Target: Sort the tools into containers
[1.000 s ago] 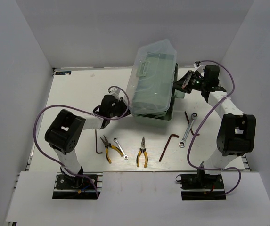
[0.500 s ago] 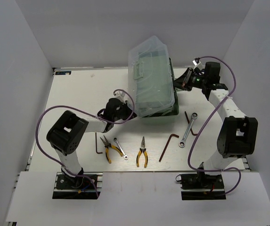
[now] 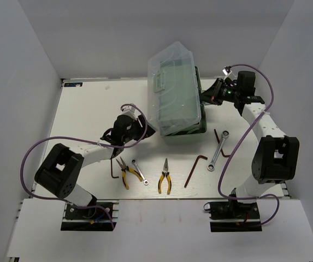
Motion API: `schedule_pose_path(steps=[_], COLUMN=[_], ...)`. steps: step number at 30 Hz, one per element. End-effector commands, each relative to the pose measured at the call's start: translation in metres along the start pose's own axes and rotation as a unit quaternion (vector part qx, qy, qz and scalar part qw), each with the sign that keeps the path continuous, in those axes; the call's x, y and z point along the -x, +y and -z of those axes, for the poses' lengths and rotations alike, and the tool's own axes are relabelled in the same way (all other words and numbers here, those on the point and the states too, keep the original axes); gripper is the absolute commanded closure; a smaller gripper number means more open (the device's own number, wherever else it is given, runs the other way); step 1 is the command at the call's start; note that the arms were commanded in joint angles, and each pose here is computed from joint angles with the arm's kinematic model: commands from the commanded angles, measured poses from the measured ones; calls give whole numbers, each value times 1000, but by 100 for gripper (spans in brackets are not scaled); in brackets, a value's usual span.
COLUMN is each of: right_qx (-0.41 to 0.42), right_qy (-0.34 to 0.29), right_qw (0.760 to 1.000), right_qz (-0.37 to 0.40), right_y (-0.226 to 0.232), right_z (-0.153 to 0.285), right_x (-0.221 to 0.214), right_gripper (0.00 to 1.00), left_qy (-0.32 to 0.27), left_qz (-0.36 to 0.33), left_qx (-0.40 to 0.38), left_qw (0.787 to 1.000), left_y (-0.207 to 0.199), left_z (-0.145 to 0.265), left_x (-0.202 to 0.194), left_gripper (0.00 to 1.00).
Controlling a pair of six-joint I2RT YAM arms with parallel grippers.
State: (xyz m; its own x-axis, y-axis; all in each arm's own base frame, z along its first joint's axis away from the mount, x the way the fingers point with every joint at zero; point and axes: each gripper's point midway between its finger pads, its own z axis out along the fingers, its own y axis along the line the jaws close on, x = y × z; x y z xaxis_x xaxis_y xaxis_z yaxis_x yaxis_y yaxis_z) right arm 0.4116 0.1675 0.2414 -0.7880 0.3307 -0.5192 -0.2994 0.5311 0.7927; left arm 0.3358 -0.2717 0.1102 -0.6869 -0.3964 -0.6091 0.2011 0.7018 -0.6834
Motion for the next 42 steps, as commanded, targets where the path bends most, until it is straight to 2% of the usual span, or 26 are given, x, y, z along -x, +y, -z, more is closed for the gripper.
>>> schedule_pose_path(steps=[1, 19, 26, 30, 42], right_qx=[46, 71, 82, 94, 142], right_qy=[-6, -10, -13, -15, -10], right_qw=[998, 996, 995, 994, 989], right_qz=[43, 53, 55, 52, 41], right_y=[42, 65, 74, 82, 100], right_z=[11, 21, 25, 27, 28], right_x=[8, 11, 13, 15, 17], right_gripper=[100, 100, 100, 100, 100], left_qy=[-17, -27, -31, -31, -35], left_qz=[-11, -8, -2, 4, 7], left_qx=[-16, -34, -24, -9, -27], left_qw=[1000, 999, 999, 999, 999], left_y=[-14, -18, -13, -3, -10], left_z=[6, 5, 17, 23, 21], left_x=[12, 17, 14, 8, 10], left_gripper=[36, 36, 36, 36, 36])
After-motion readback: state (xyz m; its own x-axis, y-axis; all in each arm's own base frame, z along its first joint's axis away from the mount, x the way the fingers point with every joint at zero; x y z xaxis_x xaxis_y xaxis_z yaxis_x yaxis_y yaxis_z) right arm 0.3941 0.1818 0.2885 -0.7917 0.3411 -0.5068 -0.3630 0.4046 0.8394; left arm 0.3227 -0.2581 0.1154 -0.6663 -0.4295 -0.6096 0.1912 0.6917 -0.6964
